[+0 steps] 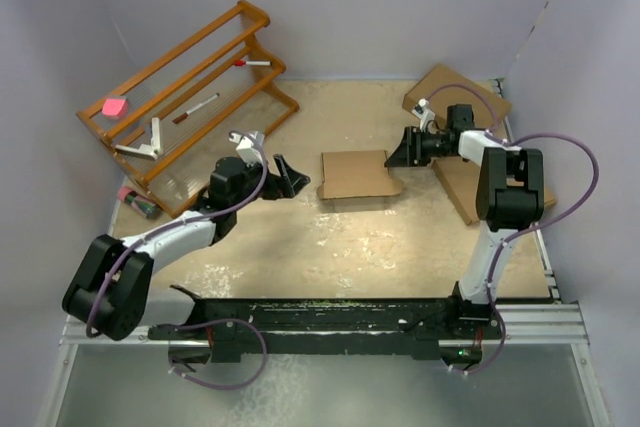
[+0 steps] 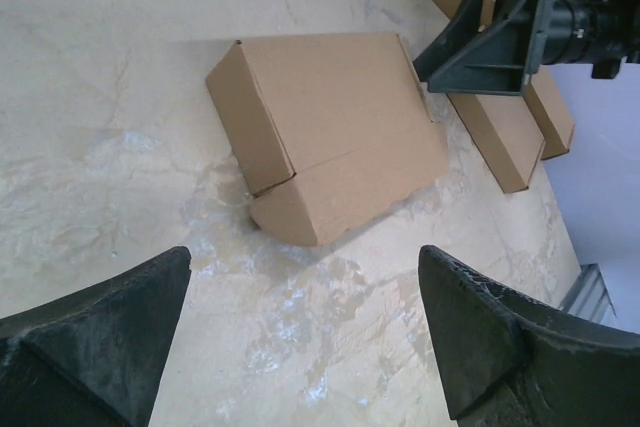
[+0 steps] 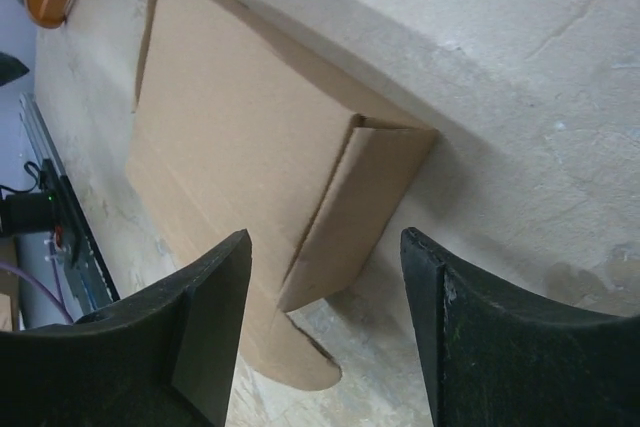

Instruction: Fold the paper box

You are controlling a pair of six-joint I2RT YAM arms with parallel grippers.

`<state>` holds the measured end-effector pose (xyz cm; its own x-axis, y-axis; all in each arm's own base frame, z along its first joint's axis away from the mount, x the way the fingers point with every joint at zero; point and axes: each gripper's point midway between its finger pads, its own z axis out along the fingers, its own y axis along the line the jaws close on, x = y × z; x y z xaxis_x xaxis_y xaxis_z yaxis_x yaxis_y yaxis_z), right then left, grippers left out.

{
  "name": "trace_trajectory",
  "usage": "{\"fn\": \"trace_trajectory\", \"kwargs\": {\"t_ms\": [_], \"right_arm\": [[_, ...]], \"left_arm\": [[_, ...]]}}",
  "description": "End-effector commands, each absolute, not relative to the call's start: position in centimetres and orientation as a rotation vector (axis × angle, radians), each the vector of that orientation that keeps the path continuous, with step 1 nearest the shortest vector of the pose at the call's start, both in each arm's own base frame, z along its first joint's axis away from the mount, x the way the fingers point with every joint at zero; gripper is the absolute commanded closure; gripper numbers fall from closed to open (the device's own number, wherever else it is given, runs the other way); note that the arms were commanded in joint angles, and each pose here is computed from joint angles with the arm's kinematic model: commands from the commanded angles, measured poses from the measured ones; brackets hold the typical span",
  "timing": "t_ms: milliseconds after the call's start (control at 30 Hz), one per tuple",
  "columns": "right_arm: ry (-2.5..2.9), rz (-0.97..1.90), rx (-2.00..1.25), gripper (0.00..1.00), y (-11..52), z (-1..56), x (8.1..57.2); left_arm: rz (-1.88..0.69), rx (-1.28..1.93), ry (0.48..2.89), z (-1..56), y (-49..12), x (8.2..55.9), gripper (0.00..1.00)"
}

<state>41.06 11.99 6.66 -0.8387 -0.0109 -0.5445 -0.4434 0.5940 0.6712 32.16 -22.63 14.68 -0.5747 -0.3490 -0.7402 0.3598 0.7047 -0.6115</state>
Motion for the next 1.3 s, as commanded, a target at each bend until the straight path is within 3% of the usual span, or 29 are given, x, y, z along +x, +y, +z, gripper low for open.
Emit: {"fn": "trace_trajectory", "kwargs": {"t_ms": [0, 233, 433, 733, 1067, 1267], "right_arm": [[2.328, 1.231, -0.301, 0.37, 12.1, 7.1, 42.1], [2.328, 1.33, -0.245, 0.47, 12.5, 6.4, 41.7], [2.344, 1.358, -0.154, 0.66, 11.3, 5.3, 41.6], [2.356, 1.394, -0.09, 0.7, 10.9, 4.5, 41.4], [2.38, 1.375, -0.031, 0.73, 10.3, 3.5, 41.5], [2.392, 1.362, -0.006, 0.73, 9.8, 3.1, 41.5]], "left_arm": [[-1.099, 0.032, 1.868, 17.0, -24.6, 32.6, 0.02], [-1.218, -0.049, 1.945, 14.7, -26.6, 33.8, 0.02], [-1.289, -0.133, 2.002, 12.8, -27.9, 35.2, 0.02], [-1.45, -0.251, 2.005, 11.3, -30.3, 36.6, 0.02], [-1.381, -0.385, 2.126, 7.8, -31.3, 35.1, 0.02], [-1.39, -0.511, 2.083, 7.1, -30.7, 34.5, 0.02]]}}
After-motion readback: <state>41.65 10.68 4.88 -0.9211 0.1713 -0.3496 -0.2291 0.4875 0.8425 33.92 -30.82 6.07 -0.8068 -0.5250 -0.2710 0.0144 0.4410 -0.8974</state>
